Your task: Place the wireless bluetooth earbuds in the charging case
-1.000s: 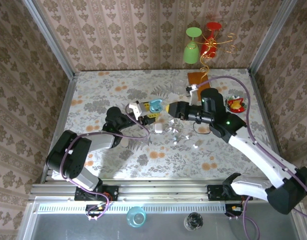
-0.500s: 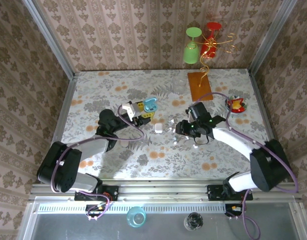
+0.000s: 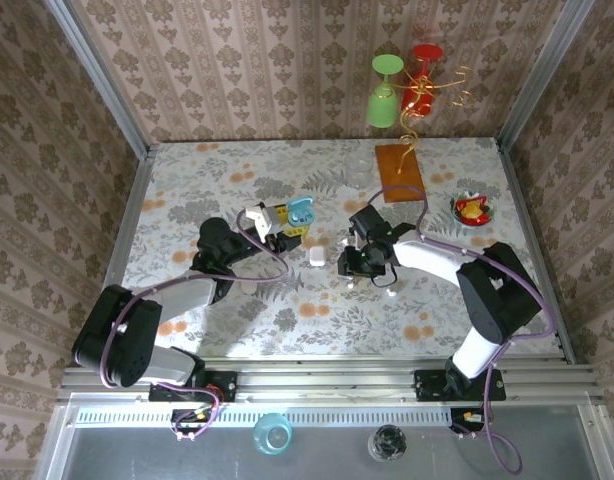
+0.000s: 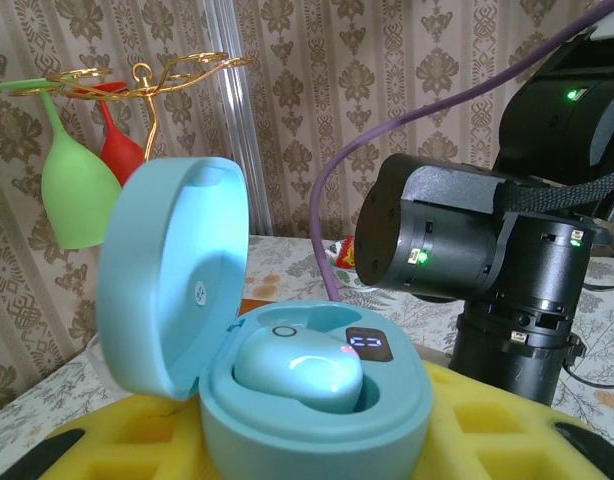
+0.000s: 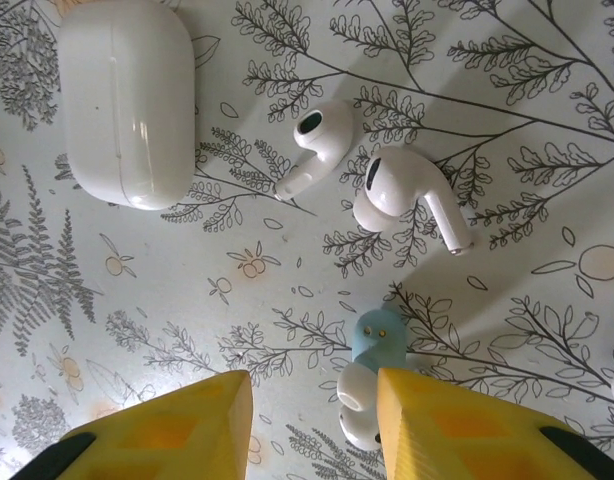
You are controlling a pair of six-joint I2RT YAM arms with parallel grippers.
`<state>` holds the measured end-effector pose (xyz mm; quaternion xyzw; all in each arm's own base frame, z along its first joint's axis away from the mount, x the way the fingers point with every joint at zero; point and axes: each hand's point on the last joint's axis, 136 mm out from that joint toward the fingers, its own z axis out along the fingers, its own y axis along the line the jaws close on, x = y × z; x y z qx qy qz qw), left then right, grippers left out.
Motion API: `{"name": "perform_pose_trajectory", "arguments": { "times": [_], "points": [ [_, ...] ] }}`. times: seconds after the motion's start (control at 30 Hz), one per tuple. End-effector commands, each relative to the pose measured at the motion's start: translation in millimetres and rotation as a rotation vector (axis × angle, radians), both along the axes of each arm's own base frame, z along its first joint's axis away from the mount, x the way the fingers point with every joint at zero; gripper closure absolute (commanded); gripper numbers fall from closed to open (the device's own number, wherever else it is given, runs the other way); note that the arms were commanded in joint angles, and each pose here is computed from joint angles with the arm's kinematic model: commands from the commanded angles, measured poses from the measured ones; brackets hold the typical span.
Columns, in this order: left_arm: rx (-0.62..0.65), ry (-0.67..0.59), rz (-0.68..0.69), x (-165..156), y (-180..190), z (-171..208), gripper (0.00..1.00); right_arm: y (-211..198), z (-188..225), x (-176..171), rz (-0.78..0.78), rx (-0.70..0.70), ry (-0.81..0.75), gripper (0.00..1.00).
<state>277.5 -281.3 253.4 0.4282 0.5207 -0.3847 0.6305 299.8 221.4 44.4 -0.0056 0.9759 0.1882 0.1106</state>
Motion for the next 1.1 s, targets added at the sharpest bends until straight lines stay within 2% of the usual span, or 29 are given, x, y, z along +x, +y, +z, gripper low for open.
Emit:
{"name": "perform_pose_trajectory", "arguments": {
  "times": [0.0, 0.53, 1.07],
  "points": [
    [-0.01, -0.043, 0.003, -3, 3, 11, 0.59, -10, -8, -2, 0.026, -0.108, 0.012, 0.63],
    [-0.005, -0.035, 0.005, -2, 3, 7, 0.59, -22, -14, -4, 0.04, -0.206, 0.03, 0.71],
    [-0.002, -0.026, 0.009, -2, 3, 3, 0.59, -26, -20, 4, 0.022, -0.229, 0.028, 0.76]
  ]
}}
